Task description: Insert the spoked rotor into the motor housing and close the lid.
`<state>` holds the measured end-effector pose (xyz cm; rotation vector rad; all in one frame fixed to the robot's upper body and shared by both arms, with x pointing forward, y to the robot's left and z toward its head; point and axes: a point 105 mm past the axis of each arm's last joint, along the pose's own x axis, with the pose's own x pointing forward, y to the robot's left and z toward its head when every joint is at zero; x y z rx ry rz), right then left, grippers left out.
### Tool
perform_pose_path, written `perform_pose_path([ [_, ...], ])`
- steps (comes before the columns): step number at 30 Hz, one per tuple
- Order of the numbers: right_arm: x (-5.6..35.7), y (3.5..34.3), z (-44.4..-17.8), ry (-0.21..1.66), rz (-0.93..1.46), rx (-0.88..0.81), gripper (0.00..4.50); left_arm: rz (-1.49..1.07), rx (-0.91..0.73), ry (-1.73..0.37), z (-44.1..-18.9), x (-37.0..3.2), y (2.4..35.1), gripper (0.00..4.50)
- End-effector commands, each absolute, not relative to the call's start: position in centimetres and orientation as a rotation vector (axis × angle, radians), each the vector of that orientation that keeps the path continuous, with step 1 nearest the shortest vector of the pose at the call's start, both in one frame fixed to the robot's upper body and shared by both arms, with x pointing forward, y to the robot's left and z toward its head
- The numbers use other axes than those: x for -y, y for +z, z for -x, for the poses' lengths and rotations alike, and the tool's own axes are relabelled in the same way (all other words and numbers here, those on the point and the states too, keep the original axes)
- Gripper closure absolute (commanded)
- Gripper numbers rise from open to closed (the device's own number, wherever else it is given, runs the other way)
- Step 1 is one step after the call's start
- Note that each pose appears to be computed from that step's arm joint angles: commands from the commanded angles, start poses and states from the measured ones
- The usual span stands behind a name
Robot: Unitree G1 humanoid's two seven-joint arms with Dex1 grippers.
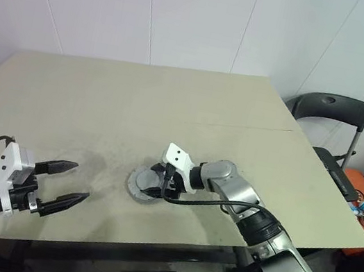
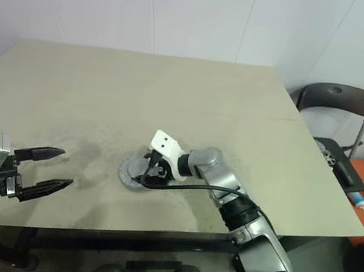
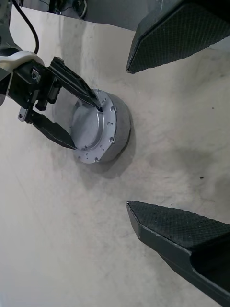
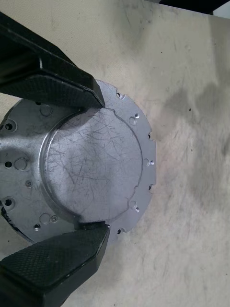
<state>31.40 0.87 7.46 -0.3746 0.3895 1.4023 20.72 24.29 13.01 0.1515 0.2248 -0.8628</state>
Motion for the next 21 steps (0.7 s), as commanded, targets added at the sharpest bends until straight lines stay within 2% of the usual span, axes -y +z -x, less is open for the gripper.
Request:
perform_pose_path([
  [1, -0.41, 6.71, -31.88, 1.368, 0.381, -0.419, 1.05, -0.172, -0.188, -0.862, -20.95, -24.45, 14.12, 0.00],
  [21, 0.02, 6.20, -31.64, 1.387, 0.414, -0.431, 1.05, -0.189, -0.217, -0.848, -21.66, -24.45, 14.08, 0.00],
])
